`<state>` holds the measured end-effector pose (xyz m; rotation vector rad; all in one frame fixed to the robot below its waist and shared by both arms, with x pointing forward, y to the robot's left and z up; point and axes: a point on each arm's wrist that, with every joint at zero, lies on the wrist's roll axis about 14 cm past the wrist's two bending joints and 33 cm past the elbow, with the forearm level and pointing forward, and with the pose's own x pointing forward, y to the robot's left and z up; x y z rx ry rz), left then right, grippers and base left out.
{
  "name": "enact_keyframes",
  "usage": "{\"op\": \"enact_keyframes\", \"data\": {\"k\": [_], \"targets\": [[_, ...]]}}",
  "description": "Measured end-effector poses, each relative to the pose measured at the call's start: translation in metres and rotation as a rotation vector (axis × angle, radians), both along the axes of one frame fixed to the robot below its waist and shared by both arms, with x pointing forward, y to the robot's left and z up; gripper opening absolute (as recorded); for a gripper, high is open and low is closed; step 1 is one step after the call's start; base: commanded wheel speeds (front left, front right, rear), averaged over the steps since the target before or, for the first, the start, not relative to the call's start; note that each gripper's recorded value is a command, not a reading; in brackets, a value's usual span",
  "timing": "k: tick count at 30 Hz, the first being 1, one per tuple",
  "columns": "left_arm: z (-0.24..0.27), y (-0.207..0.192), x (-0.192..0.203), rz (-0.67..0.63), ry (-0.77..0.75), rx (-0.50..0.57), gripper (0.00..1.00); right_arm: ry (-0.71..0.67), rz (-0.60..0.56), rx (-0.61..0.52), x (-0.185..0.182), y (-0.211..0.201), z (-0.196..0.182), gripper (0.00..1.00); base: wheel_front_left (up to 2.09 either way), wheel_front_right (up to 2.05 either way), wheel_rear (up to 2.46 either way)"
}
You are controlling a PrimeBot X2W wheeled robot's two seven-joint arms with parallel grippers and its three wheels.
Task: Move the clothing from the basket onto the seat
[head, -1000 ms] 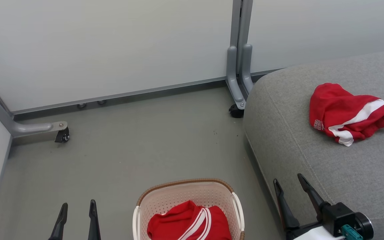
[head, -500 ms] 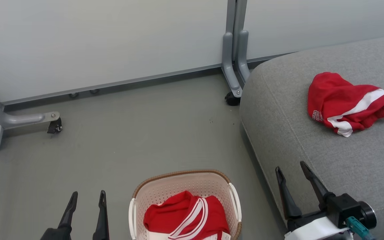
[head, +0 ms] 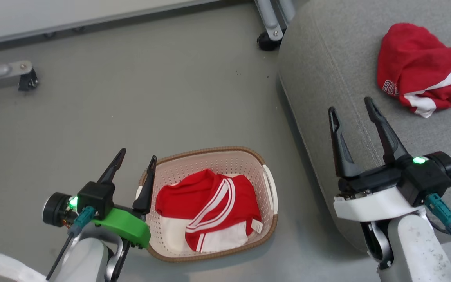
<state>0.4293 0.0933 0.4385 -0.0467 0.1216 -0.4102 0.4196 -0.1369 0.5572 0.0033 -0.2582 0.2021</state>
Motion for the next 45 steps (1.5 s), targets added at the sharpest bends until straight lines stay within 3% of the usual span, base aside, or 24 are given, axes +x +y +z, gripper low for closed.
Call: {"op": "enact_keyframes", "data": {"k": [10, 23, 34, 45], "targets": [[-0.109, -0.031, 0.026, -0.207, 0.276, 0.104, 1.0, -0.049, -0.021, -0.016, 0.06, -0.009, -0.007, 1.0, 0.0, 0.0, 0.0], [-0.218, -0.079, 0.021, -0.462, 0.523, 0.155, 1.0, -0.005, -0.154, -0.049, 0.103, -0.057, -0.058, 1.0, 0.0, 0.0, 0.0], [-0.29, -0.104, 0.003, -0.618, 0.662, 0.219, 1.0, 0.098, -0.209, -0.065, 0.11, -0.081, -0.113, 1.0, 0.0, 0.0, 0.0], [-0.336, -0.121, 0.004, -0.661, 0.737, 0.264, 1.0, 0.163, -0.243, -0.1, 0.102, -0.098, -0.135, 1.0, 0.0, 0.0, 0.0]]}}
